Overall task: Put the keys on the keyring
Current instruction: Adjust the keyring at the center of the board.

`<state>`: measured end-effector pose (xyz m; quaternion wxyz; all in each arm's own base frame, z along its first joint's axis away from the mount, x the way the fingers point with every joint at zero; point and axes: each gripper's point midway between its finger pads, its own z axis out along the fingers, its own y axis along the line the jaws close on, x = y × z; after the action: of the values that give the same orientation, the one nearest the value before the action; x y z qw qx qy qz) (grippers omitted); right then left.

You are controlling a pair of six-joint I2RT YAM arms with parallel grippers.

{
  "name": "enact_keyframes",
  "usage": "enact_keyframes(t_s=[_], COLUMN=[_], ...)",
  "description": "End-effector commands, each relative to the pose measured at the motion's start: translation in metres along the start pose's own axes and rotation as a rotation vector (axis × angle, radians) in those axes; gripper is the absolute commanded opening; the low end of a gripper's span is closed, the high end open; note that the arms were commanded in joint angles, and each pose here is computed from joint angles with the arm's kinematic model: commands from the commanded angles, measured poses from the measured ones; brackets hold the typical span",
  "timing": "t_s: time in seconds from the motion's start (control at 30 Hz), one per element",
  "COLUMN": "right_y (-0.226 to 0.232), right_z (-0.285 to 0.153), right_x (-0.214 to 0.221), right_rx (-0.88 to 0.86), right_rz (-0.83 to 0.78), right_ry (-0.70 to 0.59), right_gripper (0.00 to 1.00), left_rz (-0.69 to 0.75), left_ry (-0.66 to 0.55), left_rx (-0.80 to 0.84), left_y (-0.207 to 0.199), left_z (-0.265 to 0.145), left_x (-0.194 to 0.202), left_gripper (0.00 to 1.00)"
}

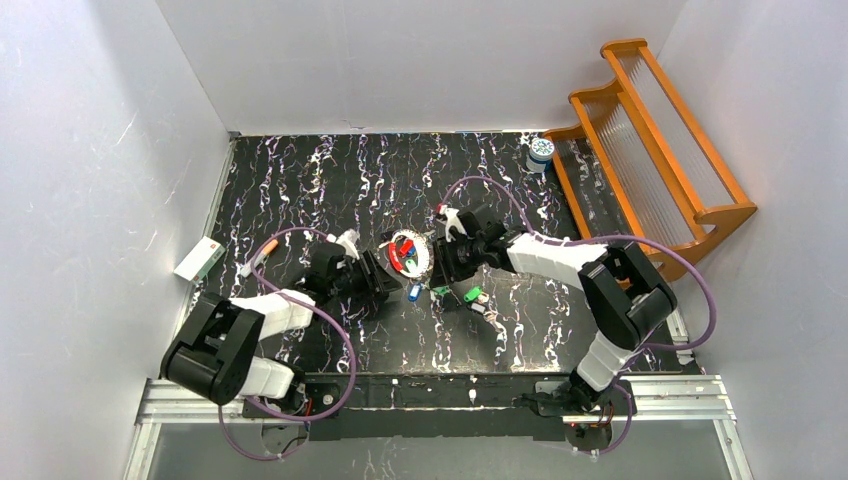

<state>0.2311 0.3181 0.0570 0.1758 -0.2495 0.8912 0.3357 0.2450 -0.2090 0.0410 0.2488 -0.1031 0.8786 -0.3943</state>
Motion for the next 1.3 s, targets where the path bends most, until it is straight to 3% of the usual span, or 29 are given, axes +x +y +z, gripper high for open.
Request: enact_keyframes(t_s=[0.0,0.43,0.6,0.73,0.83,1.07,1.27], right_y=[0.003,-0.014,-0.014,-0.006,0.002,0.006,-0.008], right_z=[0.003,0.027,0.028,0.018,0.009,0.004,0.019], right_x=[-0.012,0.026,0.045,0.038,0.022,-0.010,0.007], right_rx=[-0.061,-0.030,-0.012,-0.012,-0.019,0.012,0.032], right_rz=[0.019,0.043,0.036,0.019,-0.004,-0.037,-0.025], right_ry=[-0.018,0.114,0.159,0.131,0.079,-0.001,0.066], right_gripper=[0.48,0.46,0.32,0.30,0.34,0.52,0.52], left_rz=[0.012,0.066,0.093,0.137,0.176,0.219,0.201], left_ry=[0.032,0.081,0.082,0.033,-0.012,-0.140,-0.206], left_rx=[0.013,0.005,0.010,-0.005,-0.037,-0.059,-0.034], left_y=[-0.003,-0.008,-0.012,-0.015,-0.017,-0.026,-0.030], left_z=[0.006,0.017,0.017,0.014,0.008,-0.010,-0.024], left_x=[0.011,0.031,0.036,0.025,0.012,-0.013,-0.017], left_gripper=[0.46,0.31,0.27,0.26,0.27,0.30,0.31])
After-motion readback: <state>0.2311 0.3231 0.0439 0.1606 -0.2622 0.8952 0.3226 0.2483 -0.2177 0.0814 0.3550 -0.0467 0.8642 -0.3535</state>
